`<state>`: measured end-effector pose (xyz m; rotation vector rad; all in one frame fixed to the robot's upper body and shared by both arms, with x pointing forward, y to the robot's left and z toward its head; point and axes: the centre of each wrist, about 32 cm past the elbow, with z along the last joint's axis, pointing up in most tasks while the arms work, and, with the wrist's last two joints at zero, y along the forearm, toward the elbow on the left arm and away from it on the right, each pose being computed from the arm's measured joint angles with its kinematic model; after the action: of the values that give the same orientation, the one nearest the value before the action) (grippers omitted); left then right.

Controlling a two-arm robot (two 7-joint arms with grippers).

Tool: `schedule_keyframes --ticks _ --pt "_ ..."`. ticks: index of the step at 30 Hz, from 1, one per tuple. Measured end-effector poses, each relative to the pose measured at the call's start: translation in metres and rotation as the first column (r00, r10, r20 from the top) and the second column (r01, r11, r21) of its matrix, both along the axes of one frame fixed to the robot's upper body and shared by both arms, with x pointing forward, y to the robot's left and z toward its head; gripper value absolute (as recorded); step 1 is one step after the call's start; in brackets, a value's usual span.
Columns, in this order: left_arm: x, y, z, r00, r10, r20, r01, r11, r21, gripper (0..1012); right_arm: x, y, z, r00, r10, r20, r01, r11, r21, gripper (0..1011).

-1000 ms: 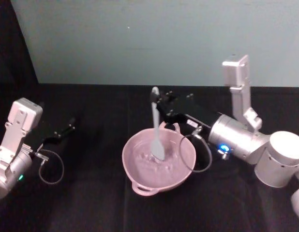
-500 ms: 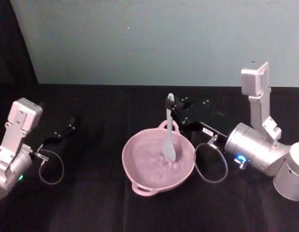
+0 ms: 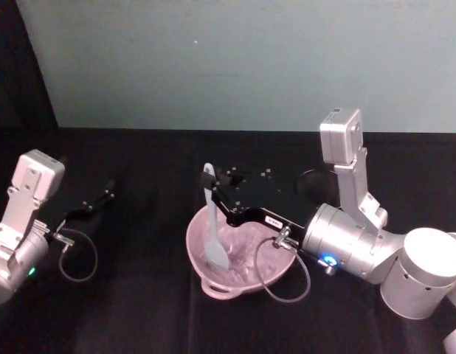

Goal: Use the one hand to pick up the spoon and stir the clear water in the bowl.

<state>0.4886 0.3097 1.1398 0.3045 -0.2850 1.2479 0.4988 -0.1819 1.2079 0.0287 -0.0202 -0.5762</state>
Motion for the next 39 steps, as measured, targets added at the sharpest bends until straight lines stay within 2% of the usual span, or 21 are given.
schedule_keyframes --ticks 5,11,14,16,22,23,27,32,39 --pt "0.0 0.0 0.0 1.0 0.0 0.0 0.0 1.0 0.0 1005 0.0 0.003 0.0 1.0 0.007 0.003 -0.007 1.0 0.025 110" --pt "0.0 0.0 0.0 1.0 0.0 0.0 0.0 1.0 0.0 1005 -0.001 0.002 0.007 1.0 0.001 0.025 -0.002 0.999 0.043 110" --pt "0.0 0.0 0.0 1.0 0.0 0.0 0.0 1.0 0.0 1005 -0.003 -0.001 0.016 0.999 -0.012 0.044 0.01 0.999 0.041 110" --pt "0.0 0.0 0.0 1.0 0.0 0.0 0.0 1.0 0.0 1005 -0.004 -0.007 0.029 0.998 -0.031 0.062 0.029 0.999 0.031 110" --pt "0.0 0.0 0.0 1.0 0.0 0.0 0.0 1.0 0.0 1005 -0.007 -0.022 0.056 0.993 -0.067 0.096 0.066 0.998 0.017 110" --pt "0.0 0.0 0.0 1.0 0.0 0.0 0.0 1.0 0.0 1005 -0.007 -0.022 0.056 0.993 -0.067 0.096 0.066 0.998 0.017 110" --pt "0.0 0.0 0.0 1.0 0.0 0.0 0.0 1.0 0.0 1005 -0.01 -0.035 0.071 0.988 -0.097 0.116 0.097 0.995 0.012 110" --pt "0.0 0.0 0.0 1.0 0.0 0.0 0.0 1.0 0.0 1005 -0.014 -0.047 0.082 0.983 -0.124 0.137 0.124 0.992 0.012 110" --pt "0.0 0.0 0.0 1.0 0.0 0.0 0.0 1.0 0.0 1005 -0.018 -0.053 0.085 0.979 -0.141 0.15 0.14 0.99 0.016 110"
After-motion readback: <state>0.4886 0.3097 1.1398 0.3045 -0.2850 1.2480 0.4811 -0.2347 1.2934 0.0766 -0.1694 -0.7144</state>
